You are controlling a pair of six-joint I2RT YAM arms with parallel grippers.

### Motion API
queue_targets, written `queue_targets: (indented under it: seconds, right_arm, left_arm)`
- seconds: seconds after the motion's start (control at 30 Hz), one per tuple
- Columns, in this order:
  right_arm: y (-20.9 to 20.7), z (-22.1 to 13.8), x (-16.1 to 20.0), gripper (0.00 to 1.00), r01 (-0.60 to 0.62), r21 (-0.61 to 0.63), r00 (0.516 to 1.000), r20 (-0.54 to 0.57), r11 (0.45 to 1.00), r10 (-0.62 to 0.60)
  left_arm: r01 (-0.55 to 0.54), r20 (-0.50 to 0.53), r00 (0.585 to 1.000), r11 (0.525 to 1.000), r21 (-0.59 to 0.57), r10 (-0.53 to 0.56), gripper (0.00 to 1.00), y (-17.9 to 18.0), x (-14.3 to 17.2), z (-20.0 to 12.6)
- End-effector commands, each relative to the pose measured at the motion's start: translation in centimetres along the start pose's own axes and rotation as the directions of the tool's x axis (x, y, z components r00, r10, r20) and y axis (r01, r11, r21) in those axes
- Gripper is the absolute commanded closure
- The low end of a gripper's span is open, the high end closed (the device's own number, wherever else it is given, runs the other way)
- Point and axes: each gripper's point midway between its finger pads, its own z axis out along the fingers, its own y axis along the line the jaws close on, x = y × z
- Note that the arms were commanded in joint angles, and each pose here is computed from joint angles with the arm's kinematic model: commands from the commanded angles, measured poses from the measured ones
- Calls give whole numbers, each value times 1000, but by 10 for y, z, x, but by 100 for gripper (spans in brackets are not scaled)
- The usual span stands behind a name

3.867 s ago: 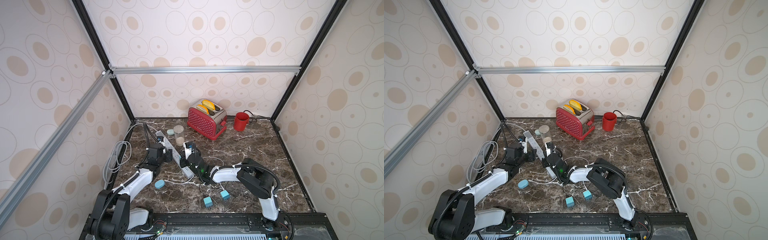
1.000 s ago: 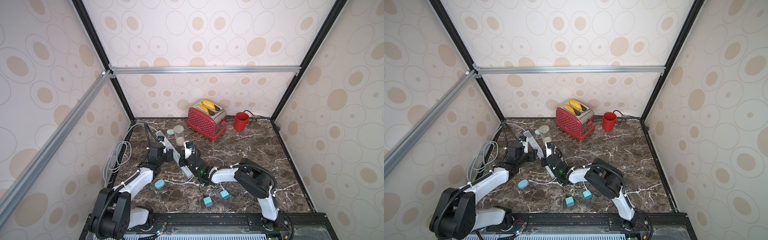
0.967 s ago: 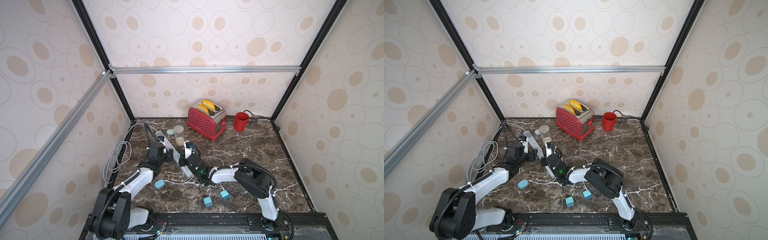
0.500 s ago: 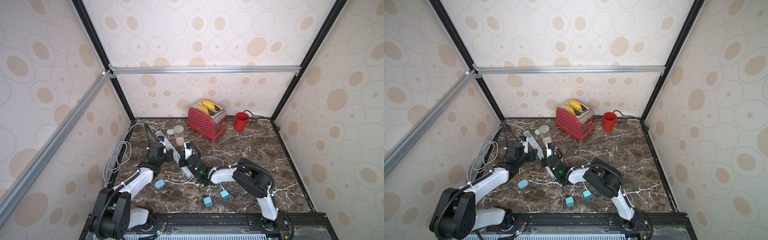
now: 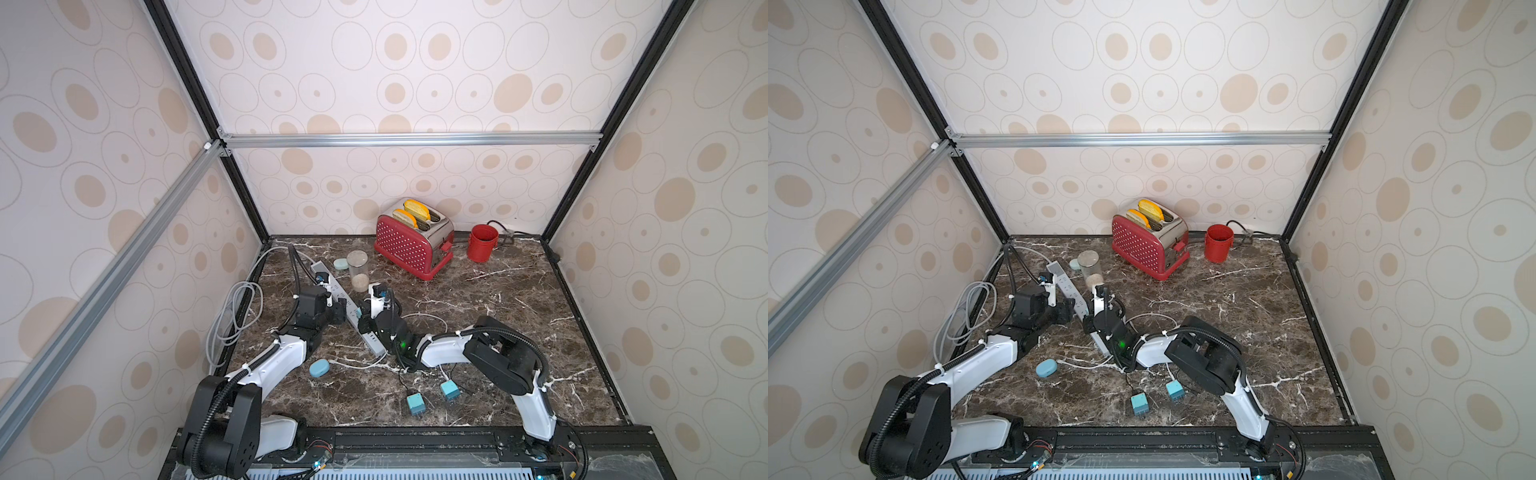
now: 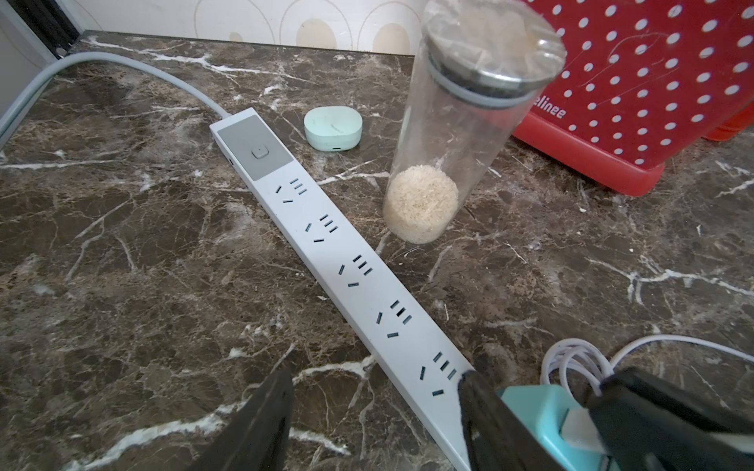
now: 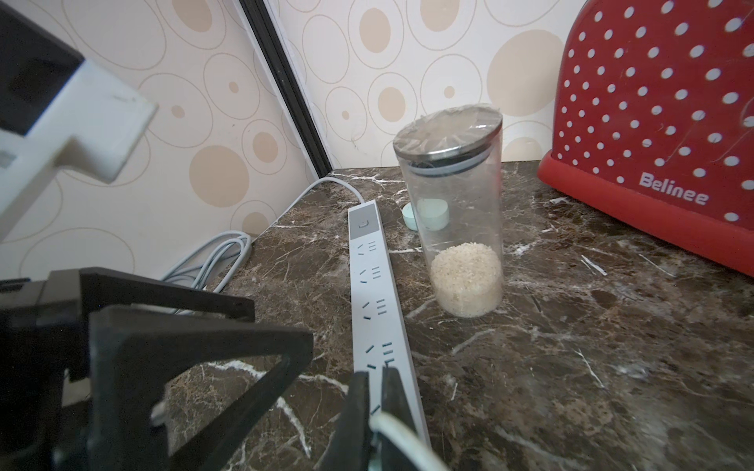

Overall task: Charge the bluetooth headset
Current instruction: Insert the plug into the socket.

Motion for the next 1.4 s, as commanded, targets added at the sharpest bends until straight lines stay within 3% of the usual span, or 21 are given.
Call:
queue_targets:
  seconds: [0.0, 0.47, 1.17, 1.37]
  right_arm:
    - [-11, 5, 20, 100, 30, 32, 999, -34, 999, -29]
    - [-5, 9, 15, 100, 25, -1, 999, 23, 1000, -25]
    - [-15, -8, 63, 100, 76, 30, 994, -87, 997, -73]
    - [2, -11, 84, 100, 103, -18, 984, -141, 994, -105]
  left_arm:
    - [11, 31, 999, 1000, 8, -11, 34, -3, -17, -1]
    - [12, 27, 1000, 1000, 17, -13, 34, -5, -16, 0]
    - [7, 28, 1000, 1000, 14, -8, 34, -4, -16, -1]
    - [8, 24, 1000, 1000, 16, -8, 34, -5, -15, 0]
